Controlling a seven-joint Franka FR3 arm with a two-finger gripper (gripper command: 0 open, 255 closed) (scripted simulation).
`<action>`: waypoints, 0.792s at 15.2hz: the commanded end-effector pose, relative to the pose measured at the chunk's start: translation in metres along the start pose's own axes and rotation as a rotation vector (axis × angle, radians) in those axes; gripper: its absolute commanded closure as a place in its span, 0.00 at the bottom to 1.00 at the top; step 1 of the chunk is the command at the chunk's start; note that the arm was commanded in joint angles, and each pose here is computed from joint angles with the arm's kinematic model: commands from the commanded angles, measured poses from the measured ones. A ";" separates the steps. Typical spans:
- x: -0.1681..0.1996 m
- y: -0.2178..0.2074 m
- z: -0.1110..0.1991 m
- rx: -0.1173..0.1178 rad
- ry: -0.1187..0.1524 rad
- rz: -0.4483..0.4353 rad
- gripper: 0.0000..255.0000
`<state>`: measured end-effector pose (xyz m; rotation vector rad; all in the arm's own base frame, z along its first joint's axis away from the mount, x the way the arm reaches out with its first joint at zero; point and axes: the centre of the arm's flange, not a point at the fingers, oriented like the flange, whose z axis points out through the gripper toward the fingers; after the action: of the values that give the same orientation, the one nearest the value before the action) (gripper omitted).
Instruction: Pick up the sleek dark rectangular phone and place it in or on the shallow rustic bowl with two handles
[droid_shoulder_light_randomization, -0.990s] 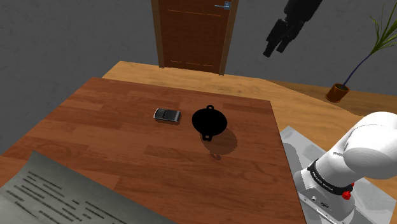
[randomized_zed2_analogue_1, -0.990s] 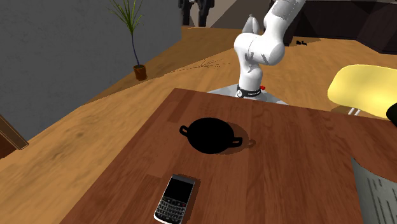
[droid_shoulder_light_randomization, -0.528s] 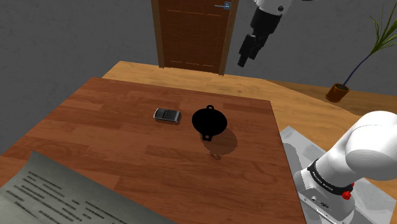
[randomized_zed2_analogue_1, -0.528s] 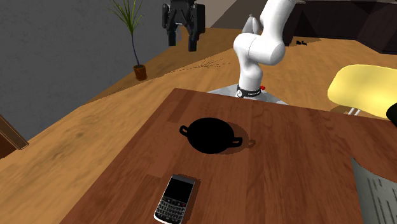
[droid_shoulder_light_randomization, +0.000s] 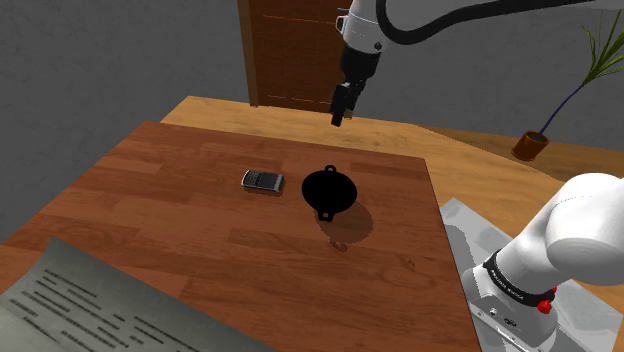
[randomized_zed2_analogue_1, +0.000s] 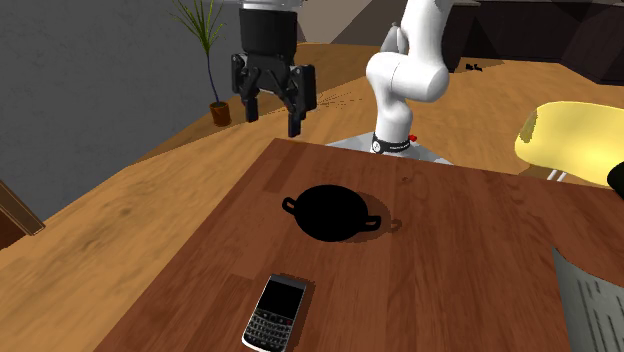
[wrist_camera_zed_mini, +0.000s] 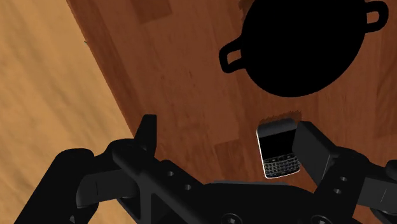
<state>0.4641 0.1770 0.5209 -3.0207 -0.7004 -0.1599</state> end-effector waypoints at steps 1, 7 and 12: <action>0.018 -0.010 0.018 -0.004 -0.006 -0.053 0.00; 0.068 -0.049 0.070 -0.015 -0.028 -0.206 0.00; 0.104 -0.087 0.114 -0.024 -0.047 -0.333 0.00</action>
<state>0.5267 0.2967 0.4280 -2.9255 -1.1691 -0.1109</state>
